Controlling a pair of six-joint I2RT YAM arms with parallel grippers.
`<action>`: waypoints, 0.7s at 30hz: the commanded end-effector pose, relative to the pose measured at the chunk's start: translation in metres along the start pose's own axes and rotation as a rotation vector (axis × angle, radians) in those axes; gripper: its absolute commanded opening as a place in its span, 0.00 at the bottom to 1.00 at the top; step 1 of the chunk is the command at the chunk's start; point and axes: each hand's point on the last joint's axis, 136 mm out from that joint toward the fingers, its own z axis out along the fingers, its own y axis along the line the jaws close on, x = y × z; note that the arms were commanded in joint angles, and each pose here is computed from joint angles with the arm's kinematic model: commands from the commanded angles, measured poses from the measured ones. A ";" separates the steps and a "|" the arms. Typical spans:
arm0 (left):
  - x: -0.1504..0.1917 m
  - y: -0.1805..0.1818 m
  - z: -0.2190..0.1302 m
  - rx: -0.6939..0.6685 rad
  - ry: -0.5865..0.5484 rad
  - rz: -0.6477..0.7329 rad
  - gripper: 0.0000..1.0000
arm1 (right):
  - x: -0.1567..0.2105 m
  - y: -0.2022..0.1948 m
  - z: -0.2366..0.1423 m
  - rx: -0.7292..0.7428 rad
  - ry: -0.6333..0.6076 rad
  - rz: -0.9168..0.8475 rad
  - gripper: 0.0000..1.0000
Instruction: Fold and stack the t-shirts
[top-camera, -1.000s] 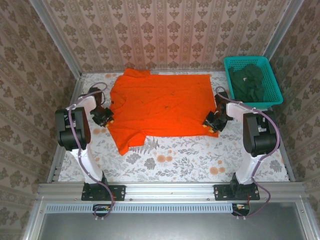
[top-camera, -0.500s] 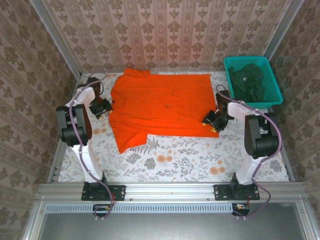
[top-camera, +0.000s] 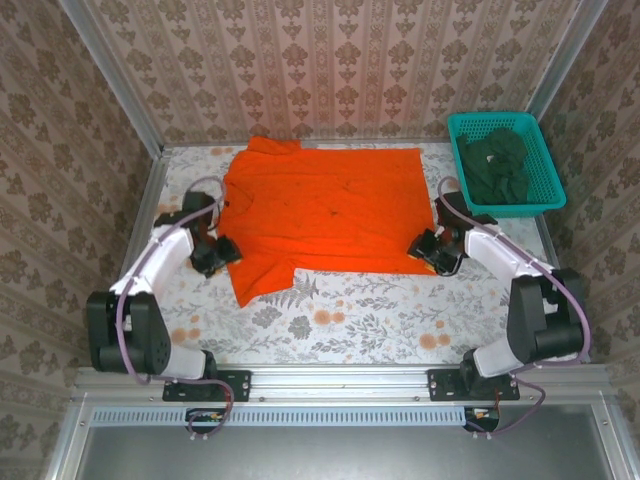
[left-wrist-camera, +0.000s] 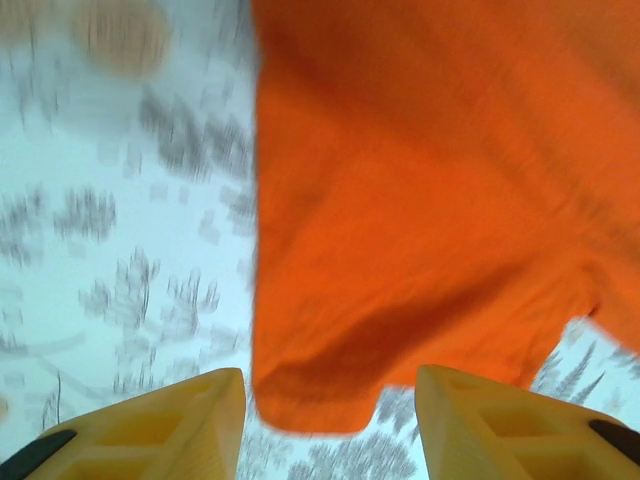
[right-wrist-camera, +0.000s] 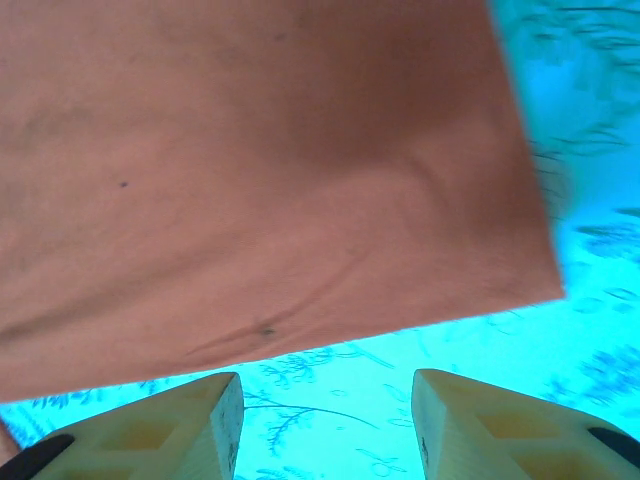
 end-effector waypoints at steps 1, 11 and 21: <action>0.039 0.010 0.005 0.025 0.084 -0.085 0.49 | -0.002 -0.031 -0.009 0.096 -0.065 0.094 0.50; 0.097 0.018 0.018 0.023 0.190 -0.126 0.47 | -0.009 -0.057 0.005 0.055 -0.059 0.257 0.44; 0.100 0.011 0.030 0.061 0.196 -0.077 0.47 | 0.003 -0.052 0.032 0.031 0.020 0.211 0.39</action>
